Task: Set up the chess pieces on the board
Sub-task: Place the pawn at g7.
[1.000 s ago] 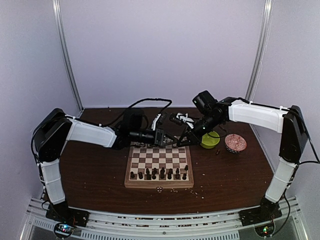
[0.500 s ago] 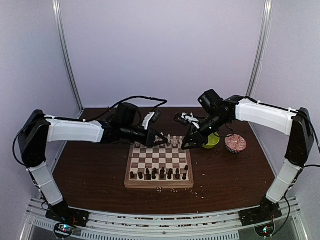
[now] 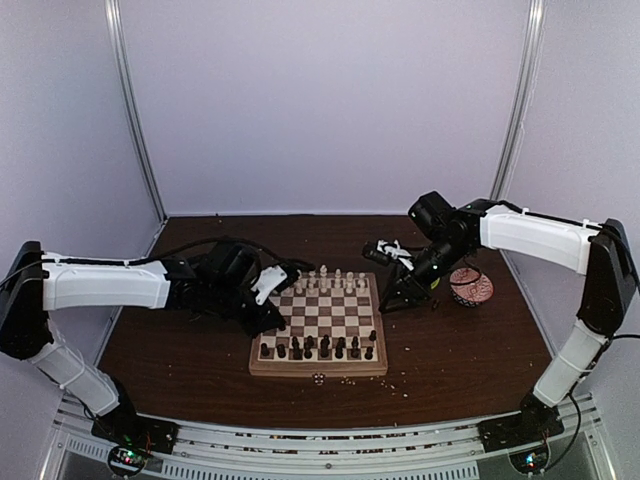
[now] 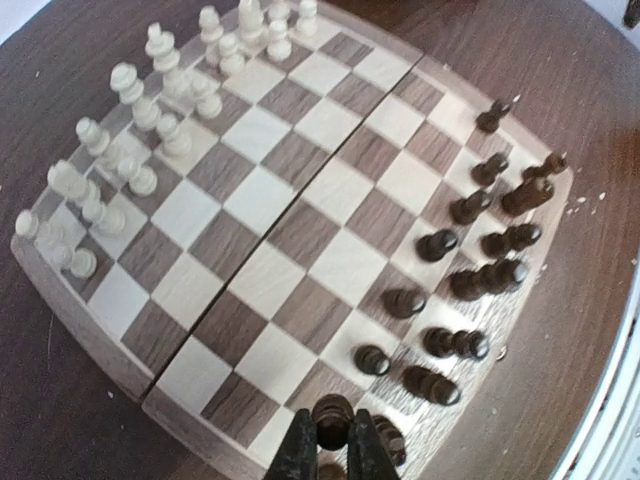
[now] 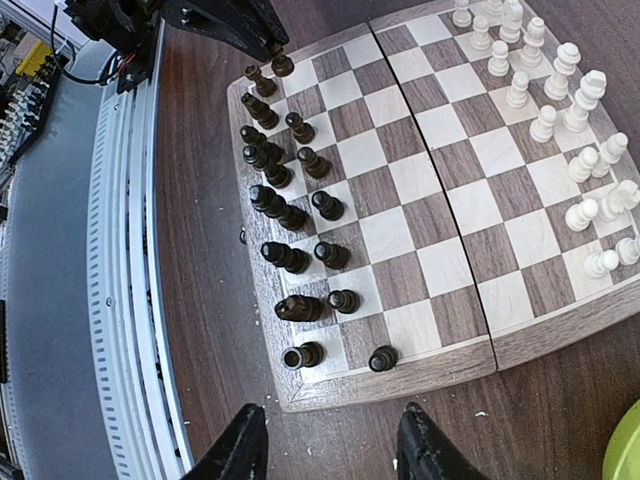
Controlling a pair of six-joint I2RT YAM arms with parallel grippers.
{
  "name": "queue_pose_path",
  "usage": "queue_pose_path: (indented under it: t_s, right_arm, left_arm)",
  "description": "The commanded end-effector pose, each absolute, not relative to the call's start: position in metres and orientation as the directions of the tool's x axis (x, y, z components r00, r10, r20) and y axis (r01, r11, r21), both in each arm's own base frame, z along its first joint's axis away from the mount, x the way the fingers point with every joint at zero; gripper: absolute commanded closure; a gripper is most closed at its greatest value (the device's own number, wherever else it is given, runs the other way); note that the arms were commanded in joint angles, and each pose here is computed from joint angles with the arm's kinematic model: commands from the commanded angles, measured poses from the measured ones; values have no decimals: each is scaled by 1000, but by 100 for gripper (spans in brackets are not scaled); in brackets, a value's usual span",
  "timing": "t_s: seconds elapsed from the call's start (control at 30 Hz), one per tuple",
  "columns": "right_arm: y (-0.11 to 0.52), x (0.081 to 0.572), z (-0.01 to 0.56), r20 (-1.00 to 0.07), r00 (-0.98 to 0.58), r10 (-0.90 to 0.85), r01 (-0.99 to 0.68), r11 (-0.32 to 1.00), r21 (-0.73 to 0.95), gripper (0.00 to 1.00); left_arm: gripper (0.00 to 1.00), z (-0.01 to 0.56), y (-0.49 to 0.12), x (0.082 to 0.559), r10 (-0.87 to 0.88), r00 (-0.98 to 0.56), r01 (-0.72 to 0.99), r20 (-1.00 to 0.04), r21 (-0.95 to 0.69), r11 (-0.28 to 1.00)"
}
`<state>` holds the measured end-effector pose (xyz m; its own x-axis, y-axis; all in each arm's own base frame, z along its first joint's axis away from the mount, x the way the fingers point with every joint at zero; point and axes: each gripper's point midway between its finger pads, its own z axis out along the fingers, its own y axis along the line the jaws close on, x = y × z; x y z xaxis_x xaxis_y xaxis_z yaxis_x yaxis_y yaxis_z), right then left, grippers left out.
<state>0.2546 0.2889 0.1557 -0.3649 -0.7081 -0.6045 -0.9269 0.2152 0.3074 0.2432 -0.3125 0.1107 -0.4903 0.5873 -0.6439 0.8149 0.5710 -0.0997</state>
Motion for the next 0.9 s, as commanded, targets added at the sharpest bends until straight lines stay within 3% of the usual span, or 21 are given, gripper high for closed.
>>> queue_pose_path:
  t_s: [0.0, 0.87]
  right_arm:
    - [290, 252, 152, -595, -369, -714, -921, 193, 340, 55]
    - [290, 249, 146, -580, -375, -723, -914, 184, 362, 55]
  left_arm:
    - [89, 102, -303, 241, 633, -467, 824, -618, -45, 565]
    - [88, 77, -321, 242, 686, -452, 847, -570, -34, 530]
